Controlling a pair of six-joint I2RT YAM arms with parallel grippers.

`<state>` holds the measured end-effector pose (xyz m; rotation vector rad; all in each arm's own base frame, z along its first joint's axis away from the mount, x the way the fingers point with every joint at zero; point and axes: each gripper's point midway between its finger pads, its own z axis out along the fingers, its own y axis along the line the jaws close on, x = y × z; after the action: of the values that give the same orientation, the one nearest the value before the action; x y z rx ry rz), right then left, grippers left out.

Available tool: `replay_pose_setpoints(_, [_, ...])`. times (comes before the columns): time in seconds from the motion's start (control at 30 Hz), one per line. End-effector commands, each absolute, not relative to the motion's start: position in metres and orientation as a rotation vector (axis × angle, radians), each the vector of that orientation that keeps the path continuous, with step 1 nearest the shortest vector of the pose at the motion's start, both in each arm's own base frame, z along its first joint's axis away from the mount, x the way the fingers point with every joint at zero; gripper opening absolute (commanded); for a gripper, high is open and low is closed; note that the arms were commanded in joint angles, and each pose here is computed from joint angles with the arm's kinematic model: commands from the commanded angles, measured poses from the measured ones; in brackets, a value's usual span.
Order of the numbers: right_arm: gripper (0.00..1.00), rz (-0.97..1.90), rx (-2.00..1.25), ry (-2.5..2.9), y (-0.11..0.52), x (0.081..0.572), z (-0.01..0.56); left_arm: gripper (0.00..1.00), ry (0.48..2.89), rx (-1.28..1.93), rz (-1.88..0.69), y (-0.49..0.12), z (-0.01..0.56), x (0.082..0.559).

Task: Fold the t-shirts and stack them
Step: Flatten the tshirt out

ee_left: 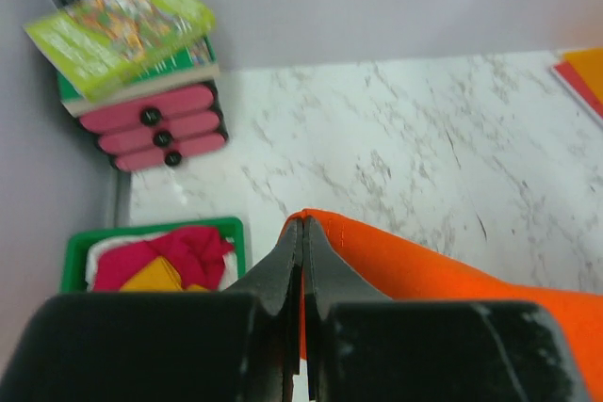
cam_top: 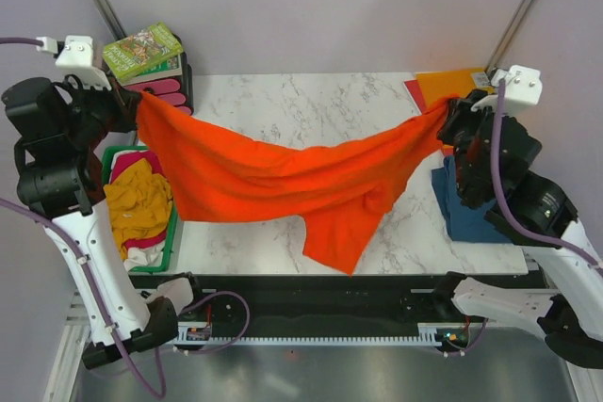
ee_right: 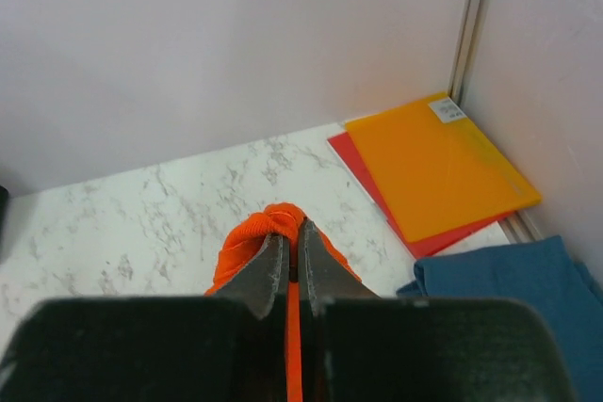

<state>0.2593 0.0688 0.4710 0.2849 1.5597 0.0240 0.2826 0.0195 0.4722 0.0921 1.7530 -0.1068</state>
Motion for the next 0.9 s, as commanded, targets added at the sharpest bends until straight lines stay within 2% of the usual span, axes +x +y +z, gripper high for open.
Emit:
replay_pose_setpoints(0.0, [0.00, -0.098, 0.204, 1.701, 0.088, 0.278, 0.403, 0.02, 1.980, 0.026, -0.256, 0.022, 0.379, 0.312])
replay_pose_setpoints(0.1, [0.00, -0.134, 0.193, 1.739, 0.090, 0.299, 0.390, 0.02, 2.002, 0.015, -0.261, 0.030, 0.369, 0.335])
replay_pose_setpoints(0.27, [0.00, -0.199, 0.257, 1.778, 0.070, 0.368, 0.377, 0.02, 2.032, -0.011, -0.278, 0.043, 0.368, 0.392])
replay_pose_setpoints(0.3, [0.00, -0.238, 0.274, 1.762, 0.071, 0.383, 0.388, 0.02, 1.987, 0.000, -0.243, 0.046, 0.389, 0.402])
replay_pose_setpoints(0.33, [0.00, -0.246, 0.284, 1.745, 0.072, 0.390, 0.398, 0.02, 2.011, 0.013, -0.258, 0.042, 0.380, 0.421])
replay_pose_setpoints(0.37, [0.00, -0.207, 0.314, 1.689, 0.073, 0.394, 0.427, 0.02, 1.994, 0.025, -0.251, 0.041, 0.388, 0.429])
replay_pose_setpoints(0.4, [0.00, -0.190, 0.321, 1.672, 0.075, 0.400, 0.436, 0.02, 1.937, 0.046, -0.233, 0.039, 0.414, 0.436])
replay_pose_setpoints(0.47, [0.00, -0.138, 0.312, 1.631, 0.085, 0.411, 0.459, 0.02, 1.926, 0.024, -0.254, 0.037, 0.420, 0.453])
replay_pose_setpoints(0.53, [0.00, -0.130, 0.294, 1.639, 0.092, 0.420, 0.458, 0.02, 1.879, 0.020, -0.254, 0.036, 0.440, 0.456])
replay_pose_setpoints(0.63, [0.00, -0.157, 0.283, 1.689, 0.096, 0.427, 0.432, 0.02, 1.948, 0.016, -0.265, 0.037, 0.409, 0.464])
replay_pose_setpoints(0.67, [0.00, -0.183, 0.270, 1.739, 0.096, 0.429, 0.406, 0.02, 1.978, 0.016, -0.270, 0.038, 0.395, 0.465])
replay_pose_setpoints(0.8, [0.00, -0.210, 0.272, 1.822, 0.089, 0.424, 0.349, 0.02, 2.173, 0.002, -0.291, 0.039, 0.303, 0.456])
replay_pose_setpoints(0.87, [0.00, -0.216, 0.268, 1.865, 0.088, 0.418, 0.321, 0.02, 2.190, 0.018, -0.276, 0.040, 0.283, 0.451])
